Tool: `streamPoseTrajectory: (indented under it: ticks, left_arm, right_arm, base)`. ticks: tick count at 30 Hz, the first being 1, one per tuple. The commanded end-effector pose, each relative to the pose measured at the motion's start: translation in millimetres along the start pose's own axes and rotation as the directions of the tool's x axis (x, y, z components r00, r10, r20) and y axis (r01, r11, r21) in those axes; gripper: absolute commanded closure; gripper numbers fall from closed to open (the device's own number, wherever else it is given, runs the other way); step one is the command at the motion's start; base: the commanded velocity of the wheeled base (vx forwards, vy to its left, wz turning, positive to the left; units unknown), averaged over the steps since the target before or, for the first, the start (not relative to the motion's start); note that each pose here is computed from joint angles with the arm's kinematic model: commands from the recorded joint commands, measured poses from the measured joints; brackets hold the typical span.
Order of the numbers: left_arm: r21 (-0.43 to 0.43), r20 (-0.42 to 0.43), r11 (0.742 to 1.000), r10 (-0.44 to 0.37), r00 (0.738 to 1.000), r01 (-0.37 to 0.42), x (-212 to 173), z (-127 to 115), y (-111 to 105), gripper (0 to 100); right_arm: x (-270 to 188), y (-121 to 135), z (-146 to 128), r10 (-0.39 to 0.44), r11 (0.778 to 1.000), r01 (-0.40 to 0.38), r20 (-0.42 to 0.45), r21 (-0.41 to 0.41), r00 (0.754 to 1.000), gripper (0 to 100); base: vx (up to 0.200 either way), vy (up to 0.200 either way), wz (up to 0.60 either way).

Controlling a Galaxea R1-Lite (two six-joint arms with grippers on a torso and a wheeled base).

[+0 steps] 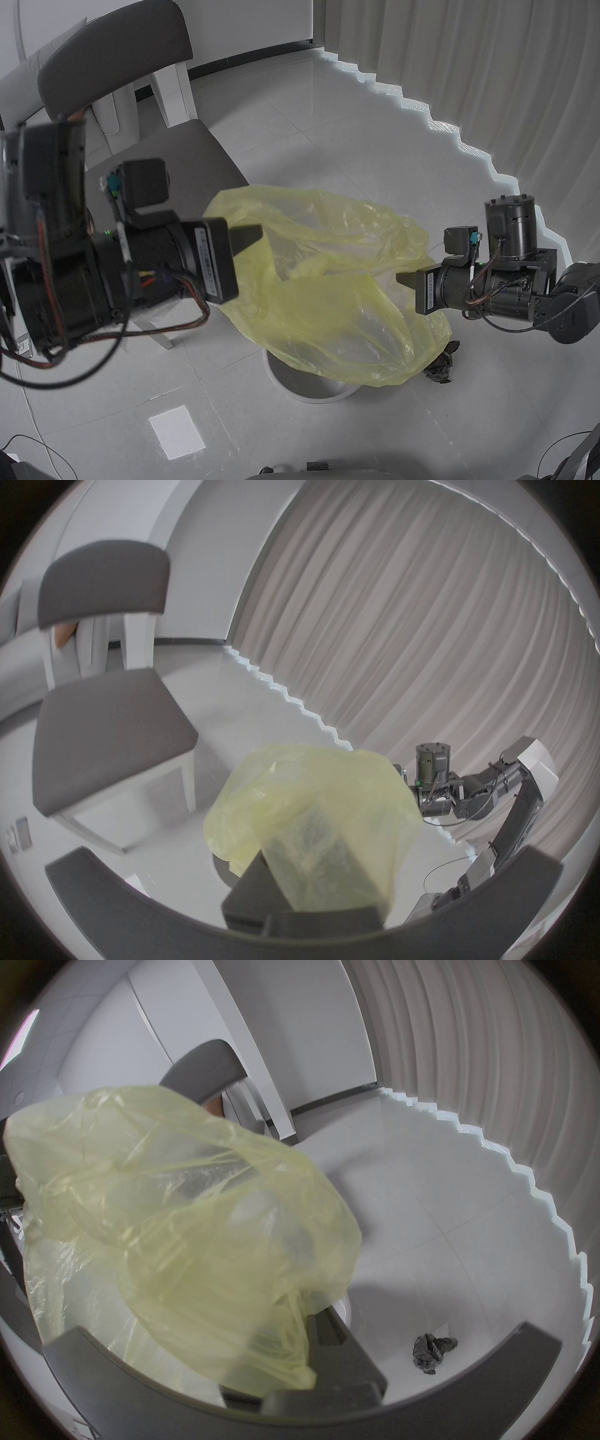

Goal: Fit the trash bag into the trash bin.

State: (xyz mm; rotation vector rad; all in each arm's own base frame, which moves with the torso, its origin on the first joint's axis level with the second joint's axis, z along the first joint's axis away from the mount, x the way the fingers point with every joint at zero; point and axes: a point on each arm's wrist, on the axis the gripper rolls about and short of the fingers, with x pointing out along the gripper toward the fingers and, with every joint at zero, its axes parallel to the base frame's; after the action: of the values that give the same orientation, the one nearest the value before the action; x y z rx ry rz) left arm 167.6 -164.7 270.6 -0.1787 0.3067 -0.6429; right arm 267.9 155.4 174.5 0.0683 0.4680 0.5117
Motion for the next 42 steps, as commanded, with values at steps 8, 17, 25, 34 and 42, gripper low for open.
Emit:
streamPoseTrajectory:
  ticks: [8,17,25,34,42]
  left_arm:
    - [-0.174,-0.203,0.977,0.09,0.975,-0.126,66,-76,53,100]
    - [-0.207,-0.261,0.965,0.103,0.96,-0.16,91,-98,60,100]
    - [-0.236,-0.29,0.955,0.107,0.951,-0.18,111,-117,63,100]
    - [-0.23,-0.376,0.934,0.173,0.91,-0.273,124,-147,89,100]
    - [-0.237,-0.389,0.922,0.199,0.9,-0.306,143,-176,109,100]
  right_arm:
    - [70,-16,-53,-0.043,0.999,0.047,-0.197,0.02,0.98,100]
    - [89,-43,-69,-0.054,0.996,0.068,-0.229,0.051,0.972,100]
    - [90,-54,-79,-0.075,0.994,0.093,-0.262,0.056,0.962,100]
    - [116,-63,-94,-0.084,0.993,0.106,-0.303,0.056,0.949,100]
    - [144,-73,-107,-0.046,0.995,0.074,-0.329,0.073,0.943,100]
  base:
    - [0.0,0.0,0.0]
    - [0.0,0.0,0.0]
    - [0.0,0.0,0.0]
    - [0.0,0.0,0.0]
    - [0.0,0.0,0.0]
